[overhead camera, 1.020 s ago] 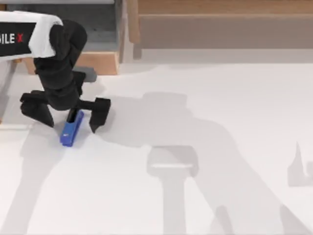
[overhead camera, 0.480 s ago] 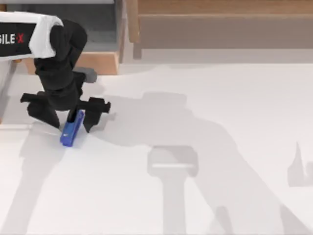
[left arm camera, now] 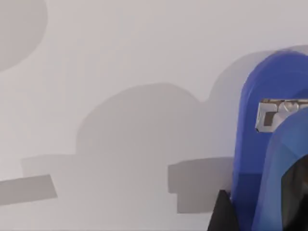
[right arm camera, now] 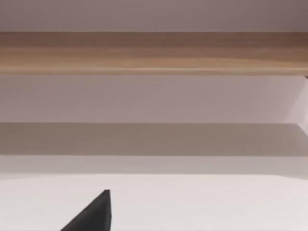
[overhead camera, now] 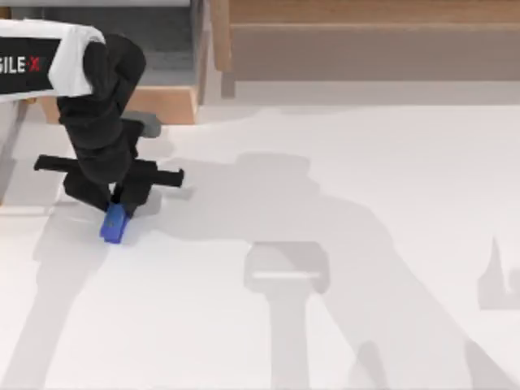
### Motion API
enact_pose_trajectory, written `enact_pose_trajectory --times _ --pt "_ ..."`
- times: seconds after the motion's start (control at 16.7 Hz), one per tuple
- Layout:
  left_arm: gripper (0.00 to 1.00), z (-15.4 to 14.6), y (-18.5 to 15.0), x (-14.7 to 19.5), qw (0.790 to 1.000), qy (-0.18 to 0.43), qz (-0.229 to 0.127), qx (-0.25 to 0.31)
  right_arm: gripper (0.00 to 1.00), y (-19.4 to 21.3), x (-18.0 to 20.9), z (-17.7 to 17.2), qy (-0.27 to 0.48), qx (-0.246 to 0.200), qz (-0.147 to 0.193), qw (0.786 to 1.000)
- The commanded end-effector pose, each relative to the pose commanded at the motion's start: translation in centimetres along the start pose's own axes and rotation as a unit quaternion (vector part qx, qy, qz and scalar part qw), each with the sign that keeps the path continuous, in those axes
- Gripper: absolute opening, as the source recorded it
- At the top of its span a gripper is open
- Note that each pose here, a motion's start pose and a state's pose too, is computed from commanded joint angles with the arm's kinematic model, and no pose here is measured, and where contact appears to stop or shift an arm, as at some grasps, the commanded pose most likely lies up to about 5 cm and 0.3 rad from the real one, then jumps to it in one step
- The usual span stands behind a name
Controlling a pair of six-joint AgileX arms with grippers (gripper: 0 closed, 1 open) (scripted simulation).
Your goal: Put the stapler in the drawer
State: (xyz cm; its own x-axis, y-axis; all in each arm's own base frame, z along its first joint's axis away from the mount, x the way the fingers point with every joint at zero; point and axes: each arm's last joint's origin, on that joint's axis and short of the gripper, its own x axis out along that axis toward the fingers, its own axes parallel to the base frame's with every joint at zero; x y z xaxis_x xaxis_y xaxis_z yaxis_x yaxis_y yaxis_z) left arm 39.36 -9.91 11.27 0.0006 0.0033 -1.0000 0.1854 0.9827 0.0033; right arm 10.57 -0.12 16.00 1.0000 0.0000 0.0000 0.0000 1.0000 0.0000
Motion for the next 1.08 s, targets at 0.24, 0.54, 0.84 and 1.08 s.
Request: enact_pose_trajectory --times 0.24,0.54,0.84,1.08 --pt "0.00 0.0 0.0 0.0 1.000 0.000 0.000 0.000 1.00 0.0 0.0 0.0 0.000 0.000 0.000 1.000" --pt "0.00 0.0 0.0 -0.2 1.000 -0.001 -0.001 0.000 1.00 0.0 0.0 0.0 0.000 0.000 0.000 1.000" --pt "0.00 0.0 0.0 -2.6 1.000 0.002 -0.001 -0.001 1.00 0.0 0.0 0.0 0.000 0.000 0.000 1.000" --pt "0.00 0.0 0.0 -2.9 1.000 0.001 -0.001 0.000 1.00 0.0 0.0 0.0 0.000 0.000 0.000 1.000"
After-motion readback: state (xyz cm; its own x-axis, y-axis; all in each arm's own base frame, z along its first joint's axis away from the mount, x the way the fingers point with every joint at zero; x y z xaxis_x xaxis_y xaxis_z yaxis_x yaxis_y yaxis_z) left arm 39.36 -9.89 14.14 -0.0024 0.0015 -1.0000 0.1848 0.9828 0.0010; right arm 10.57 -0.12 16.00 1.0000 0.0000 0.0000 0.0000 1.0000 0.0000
